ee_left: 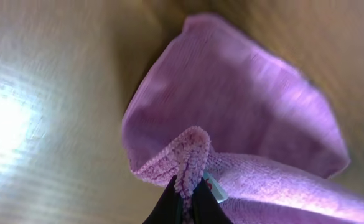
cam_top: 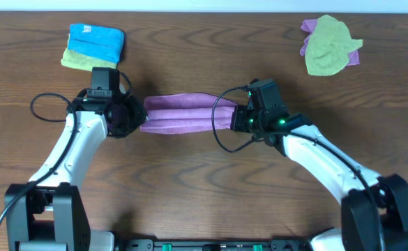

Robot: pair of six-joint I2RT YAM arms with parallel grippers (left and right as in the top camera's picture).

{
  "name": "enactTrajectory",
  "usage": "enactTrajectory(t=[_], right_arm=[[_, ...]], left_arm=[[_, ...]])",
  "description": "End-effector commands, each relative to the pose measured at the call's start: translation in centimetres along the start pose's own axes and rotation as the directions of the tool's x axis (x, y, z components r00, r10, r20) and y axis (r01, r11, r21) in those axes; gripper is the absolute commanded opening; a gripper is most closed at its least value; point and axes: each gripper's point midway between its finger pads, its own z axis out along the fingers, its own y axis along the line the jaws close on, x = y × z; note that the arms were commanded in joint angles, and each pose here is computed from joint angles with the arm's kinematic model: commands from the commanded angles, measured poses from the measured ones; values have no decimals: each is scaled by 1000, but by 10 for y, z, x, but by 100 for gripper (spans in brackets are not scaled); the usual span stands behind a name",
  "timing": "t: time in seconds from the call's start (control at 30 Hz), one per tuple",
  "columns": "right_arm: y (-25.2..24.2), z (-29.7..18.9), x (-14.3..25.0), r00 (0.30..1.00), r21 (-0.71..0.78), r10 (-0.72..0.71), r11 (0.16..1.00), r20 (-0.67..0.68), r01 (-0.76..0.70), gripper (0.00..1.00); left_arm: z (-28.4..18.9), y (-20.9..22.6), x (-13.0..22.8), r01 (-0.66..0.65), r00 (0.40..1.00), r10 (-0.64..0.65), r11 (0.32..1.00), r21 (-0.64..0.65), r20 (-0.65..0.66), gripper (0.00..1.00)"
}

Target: Fold the cloth

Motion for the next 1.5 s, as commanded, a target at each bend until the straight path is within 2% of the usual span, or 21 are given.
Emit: enactTrajectory(t=[0.0, 0.3, 0.67, 0.93, 1.27, 1.47], right_arm=[[-31, 6, -15, 998, 108, 25, 994, 59, -31, 1], [-30, 23, -36, 991, 71, 28, 997, 133, -38, 1], [-32, 55, -48, 991, 74, 20, 997, 135, -30, 1], [-26, 65, -68, 986, 75, -5, 997, 166, -7, 1], [-35, 69, -67, 986, 113, -24, 994, 163, 6, 1], [-40, 76, -62, 989, 126, -22, 992, 146, 4, 1]], left_arm=[[1, 14, -26, 55, 991, -43, 994, -92, 125, 6], [41, 25, -28, 78, 991, -60, 985, -156, 116, 6], [53, 20, -50, 71, 979, -43, 988, -134, 199, 6], [67, 20, -56, 69, 977, -41, 989, -127, 211, 6], [66, 15, -72, 65, 960, -33, 992, -110, 277, 6], [64, 21, -76, 74, 952, -28, 987, -141, 305, 6]])
